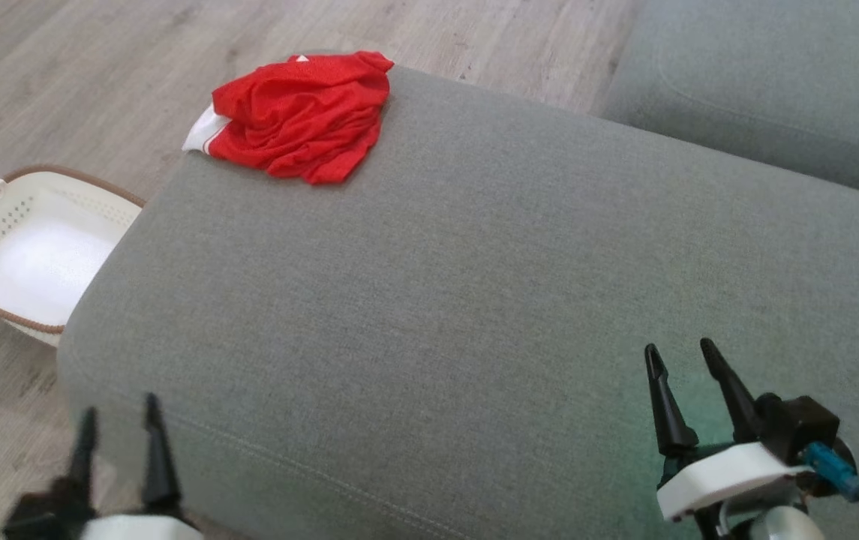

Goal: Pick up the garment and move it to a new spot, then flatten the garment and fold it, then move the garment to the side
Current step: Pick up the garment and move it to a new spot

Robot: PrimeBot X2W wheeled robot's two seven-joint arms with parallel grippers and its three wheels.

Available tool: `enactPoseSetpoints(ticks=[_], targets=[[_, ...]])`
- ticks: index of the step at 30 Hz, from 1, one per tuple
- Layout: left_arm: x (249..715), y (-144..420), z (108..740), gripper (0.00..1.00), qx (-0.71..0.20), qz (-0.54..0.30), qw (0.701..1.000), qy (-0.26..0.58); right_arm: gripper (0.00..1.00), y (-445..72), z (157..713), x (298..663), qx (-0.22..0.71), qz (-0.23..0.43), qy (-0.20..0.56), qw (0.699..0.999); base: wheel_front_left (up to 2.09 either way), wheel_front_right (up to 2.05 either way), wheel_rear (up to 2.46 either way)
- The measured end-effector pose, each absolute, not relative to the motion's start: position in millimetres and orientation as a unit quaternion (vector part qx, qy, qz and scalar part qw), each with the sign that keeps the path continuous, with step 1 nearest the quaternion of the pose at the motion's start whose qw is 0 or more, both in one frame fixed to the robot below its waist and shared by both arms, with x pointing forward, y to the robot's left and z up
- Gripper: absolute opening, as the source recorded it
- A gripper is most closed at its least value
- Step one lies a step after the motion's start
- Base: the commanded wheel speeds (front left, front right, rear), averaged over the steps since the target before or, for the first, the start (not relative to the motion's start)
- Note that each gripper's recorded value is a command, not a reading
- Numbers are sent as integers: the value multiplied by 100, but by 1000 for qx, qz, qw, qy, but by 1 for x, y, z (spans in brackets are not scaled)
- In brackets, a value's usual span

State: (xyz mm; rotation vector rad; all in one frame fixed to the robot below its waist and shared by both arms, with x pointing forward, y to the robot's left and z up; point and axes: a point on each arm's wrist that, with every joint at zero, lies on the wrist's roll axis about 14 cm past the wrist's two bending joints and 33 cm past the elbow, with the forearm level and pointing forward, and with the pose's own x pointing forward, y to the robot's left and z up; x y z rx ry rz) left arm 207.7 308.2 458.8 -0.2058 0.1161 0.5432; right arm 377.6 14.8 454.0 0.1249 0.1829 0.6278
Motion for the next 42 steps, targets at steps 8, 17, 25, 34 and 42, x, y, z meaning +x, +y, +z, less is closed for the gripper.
enactPoseSetpoints(ticks=[8,17,25,34,42], targets=[[254,378,536,100,-14,271,962,-12,100,10,476,406,59,294,50,953,0,0,0],[384,418,617,100,21,219,975,-37,100,-1,502,450,41,272,3,961,0,0,0],[486,430,558,100,8,207,974,88,100,-27,503,483,17,237,-10,971,0,0,0],[548,398,438,100,-32,177,952,250,100,-60,472,500,-8,194,21,981,0,0,0],[555,376,330,98,-70,180,912,363,100,-80,428,507,-10,170,65,983,0,0,0]])
